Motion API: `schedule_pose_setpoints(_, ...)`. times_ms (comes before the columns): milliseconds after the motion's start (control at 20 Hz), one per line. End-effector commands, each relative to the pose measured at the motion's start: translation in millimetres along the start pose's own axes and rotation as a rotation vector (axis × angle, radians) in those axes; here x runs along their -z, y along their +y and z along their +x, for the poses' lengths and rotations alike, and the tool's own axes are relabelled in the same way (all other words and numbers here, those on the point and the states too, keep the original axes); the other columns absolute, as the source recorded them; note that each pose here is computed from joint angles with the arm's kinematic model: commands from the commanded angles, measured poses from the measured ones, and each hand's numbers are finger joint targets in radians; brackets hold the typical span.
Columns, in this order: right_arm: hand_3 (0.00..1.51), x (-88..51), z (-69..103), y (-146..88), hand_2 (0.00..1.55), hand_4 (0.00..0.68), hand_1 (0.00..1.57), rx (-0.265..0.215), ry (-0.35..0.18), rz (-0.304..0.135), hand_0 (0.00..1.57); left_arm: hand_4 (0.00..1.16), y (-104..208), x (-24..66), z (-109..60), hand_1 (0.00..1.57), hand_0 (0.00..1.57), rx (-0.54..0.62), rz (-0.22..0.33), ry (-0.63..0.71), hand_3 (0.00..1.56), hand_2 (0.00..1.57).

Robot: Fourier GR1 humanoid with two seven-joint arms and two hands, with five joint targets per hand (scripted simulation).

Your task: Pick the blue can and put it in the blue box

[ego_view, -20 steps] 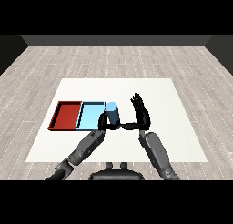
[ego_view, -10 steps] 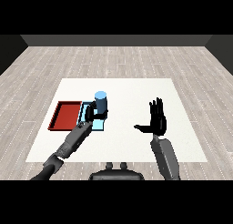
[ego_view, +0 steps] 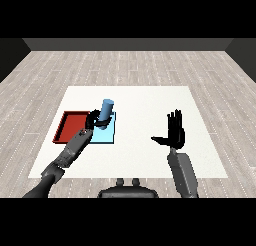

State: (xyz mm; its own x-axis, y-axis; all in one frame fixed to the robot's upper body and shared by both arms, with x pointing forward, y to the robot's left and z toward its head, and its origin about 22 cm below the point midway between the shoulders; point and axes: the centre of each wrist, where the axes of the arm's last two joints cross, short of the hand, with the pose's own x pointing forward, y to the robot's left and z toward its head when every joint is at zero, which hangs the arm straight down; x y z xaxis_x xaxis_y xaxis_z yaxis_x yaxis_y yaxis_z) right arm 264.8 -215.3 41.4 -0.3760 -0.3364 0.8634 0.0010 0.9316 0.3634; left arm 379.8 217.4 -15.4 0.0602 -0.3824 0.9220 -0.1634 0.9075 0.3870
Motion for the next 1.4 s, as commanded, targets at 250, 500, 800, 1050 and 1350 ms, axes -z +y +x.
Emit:
schedule_pose_setpoints(250, 0.0, 0.3, -11.3, -9, 0.0, 0.0, 0.0, 0.011, 0.001, -0.028, 0.0, 0.88, -12, -27.8, -71.1, 0.95, 0.95, 0.277, -0.01, 0.44, 0.44, 0.85)
schedule_pose_setpoints(500, 0.0, 10.2, -17.8, -31, 0.0, 0.0, 0.0, -0.024, 0.027, -0.023, 0.0, 0.75, -25, -21.1, -64.4, 1.32, 1.32, 0.247, 0.05, 0.548, 0.2, 1.15)
schedule_pose_setpoints(800, 0.0, 0.1, -27.6, -19, 0.0, 0.0, 0.0, -0.028, 0.024, -0.027, 0.0, 0.47, 7, -14.0, -72.6, 0.24, 0.24, 0.212, 0.052, 0.584, 0.0, 0.0)
schedule_pose_setpoints(1050, 0.0, -2.9, -22.1, -12, 0.0, 0.0, 0.0, -0.004, -0.003, -0.035, 0.0, 0.0, 0, -2.9, -55.6, 0.0, 0.0, 0.206, 0.01, 0.605, 0.0, 0.0)
schedule_pose_setpoints(1350, 0.0, 6.8, -14.1, -13, 0.0, 0.0, 0.0, -0.015, 0.026, -0.026, 0.0, 0.0, 14, -3.3, -60.8, 0.0, 0.0, 0.126, 0.161, 0.42, 0.0, 0.0)
